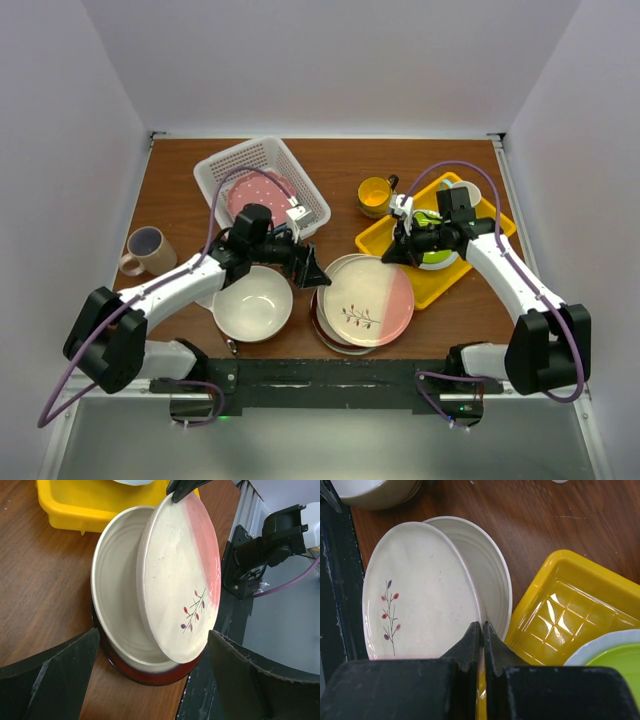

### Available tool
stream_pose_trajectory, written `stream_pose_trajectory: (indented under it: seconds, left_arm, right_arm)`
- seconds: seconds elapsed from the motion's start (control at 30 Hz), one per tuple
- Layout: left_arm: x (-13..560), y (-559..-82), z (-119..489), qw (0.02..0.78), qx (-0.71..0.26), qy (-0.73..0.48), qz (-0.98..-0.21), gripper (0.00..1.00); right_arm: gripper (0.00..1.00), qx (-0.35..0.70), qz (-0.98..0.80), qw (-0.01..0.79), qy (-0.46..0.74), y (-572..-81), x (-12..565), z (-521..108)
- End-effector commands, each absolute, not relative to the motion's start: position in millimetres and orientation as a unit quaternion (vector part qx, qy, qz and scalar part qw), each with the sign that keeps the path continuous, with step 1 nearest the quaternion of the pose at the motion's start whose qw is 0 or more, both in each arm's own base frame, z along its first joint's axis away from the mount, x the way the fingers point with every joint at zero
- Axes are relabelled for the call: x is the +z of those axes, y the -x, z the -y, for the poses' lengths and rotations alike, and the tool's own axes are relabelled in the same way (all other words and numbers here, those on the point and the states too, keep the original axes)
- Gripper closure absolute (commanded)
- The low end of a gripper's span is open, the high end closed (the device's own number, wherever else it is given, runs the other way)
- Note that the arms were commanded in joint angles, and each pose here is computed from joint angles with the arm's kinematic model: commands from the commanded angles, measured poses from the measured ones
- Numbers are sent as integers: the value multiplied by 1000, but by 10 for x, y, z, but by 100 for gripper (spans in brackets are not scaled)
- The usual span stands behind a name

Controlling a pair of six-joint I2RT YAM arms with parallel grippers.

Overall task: Place the mixed dishes into the plastic bin
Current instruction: Pick up the plate at the center of the board.

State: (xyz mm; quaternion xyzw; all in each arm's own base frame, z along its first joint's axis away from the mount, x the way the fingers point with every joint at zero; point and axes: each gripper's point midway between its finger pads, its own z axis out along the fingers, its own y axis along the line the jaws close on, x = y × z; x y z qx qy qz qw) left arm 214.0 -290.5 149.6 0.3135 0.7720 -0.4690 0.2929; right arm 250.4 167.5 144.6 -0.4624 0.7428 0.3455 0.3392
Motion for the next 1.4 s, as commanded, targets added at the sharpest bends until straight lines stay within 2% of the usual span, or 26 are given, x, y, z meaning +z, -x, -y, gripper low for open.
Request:
stream_pose_trajectory:
  seconds: [0.0, 0.63, 0.83, 1.03, 1.2, 1.23, 1.3, 1.33, 1.37]
  left_arm:
    - [1711, -2167, 3064, 308, -490, -326, -747, 6]
    - [1352, -2203, 3312, 268, -449, -335, -784, 8]
    - [1263, -2077, 3398, 241, -447, -350, -787, 13]
    - [1202, -1993, 3441, 221, -451, -361, -786, 23]
    - [1172, -1918, 3480, 202, -462, -369, -781, 35]
    - [1171, -1918, 3481, 201, -462, -370, -780, 40]
    - [1182, -1917, 3481, 201, -463, -372, -779, 46]
    - [1180, -1913, 3481, 201, -463, -372, -779, 54]
    - [1190, -1910, 3484, 201, -465, -372, -778, 58]
  right_arm:
    - [100, 358, -704, 385, 477, -2586, 1750, -1764]
    - [100, 362, -693, 396, 481, -2574, 1812, -1782]
    - [100, 362, -691, 399, 482, -2569, 1838, -1783]
    - [100, 364, -691, 401, 480, -2564, 1850, -1772]
    - [100, 365, -690, 401, 479, -2566, 1855, -1772]
    - [100, 365, -691, 401, 478, -2568, 1849, -1770]
    - [100, 365, -691, 401, 478, -2565, 1855, -1772]
    - [100, 365, -691, 401, 478, -2565, 1854, -1770]
    - [100, 365, -691, 401, 477, -2567, 1851, -1768]
